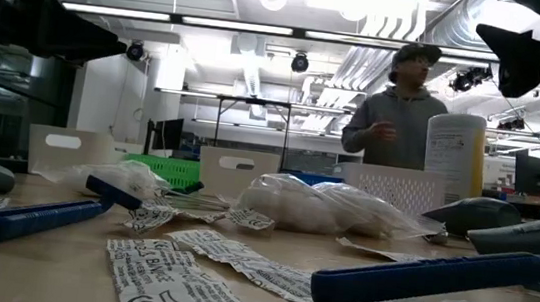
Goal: Pick & Place Travel size toiletries
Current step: Put the black deodorant into the right white bin
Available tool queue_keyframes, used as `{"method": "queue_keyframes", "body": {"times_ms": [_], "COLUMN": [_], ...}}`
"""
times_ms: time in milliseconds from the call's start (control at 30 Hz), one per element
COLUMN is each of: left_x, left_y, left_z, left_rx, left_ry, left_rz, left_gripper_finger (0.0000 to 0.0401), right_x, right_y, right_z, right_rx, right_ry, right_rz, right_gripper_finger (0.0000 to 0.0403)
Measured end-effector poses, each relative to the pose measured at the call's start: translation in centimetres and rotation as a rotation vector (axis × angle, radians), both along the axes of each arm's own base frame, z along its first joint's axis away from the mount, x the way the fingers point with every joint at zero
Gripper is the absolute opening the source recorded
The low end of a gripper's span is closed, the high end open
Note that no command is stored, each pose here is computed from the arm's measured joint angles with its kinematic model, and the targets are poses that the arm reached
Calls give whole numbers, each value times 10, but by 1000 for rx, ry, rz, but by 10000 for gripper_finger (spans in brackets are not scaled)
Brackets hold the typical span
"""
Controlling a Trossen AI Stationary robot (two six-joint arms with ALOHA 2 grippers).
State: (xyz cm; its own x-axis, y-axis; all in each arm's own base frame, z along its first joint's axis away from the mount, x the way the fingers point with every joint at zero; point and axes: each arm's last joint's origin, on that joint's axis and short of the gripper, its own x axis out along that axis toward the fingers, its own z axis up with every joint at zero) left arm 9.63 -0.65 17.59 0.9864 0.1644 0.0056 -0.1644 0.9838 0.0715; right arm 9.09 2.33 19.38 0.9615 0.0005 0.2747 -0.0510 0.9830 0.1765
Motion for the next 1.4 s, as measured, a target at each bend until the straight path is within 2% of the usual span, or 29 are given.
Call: {"method": "queue_keyframes", "body": {"times_ms": [433, 567, 767, 1033, 1400], "left_x": [0, 0, 0, 0, 0], "left_y": [0, 0, 0, 0, 0], "left_z": [0, 0, 0, 0, 0], "left_rx": [0, 0, 0, 0, 0], "left_ry": [0, 0, 0, 0, 0], "left_rz": [0, 0, 0, 0, 0], "left_gripper_finger": [162, 162, 162, 162, 162], "right_x": [10, 15, 28, 53, 101], "right_y": [0, 2, 6, 11, 10], "right_z": [-10, 4, 26, 43, 58], "right_rx": [42, 34, 7, 57, 146], "right_ry": [150, 178, 313, 531, 785], "right_rz": [-121, -117, -154, -232, -235], "right_gripper_finger": [256, 256, 256, 256, 256]}}
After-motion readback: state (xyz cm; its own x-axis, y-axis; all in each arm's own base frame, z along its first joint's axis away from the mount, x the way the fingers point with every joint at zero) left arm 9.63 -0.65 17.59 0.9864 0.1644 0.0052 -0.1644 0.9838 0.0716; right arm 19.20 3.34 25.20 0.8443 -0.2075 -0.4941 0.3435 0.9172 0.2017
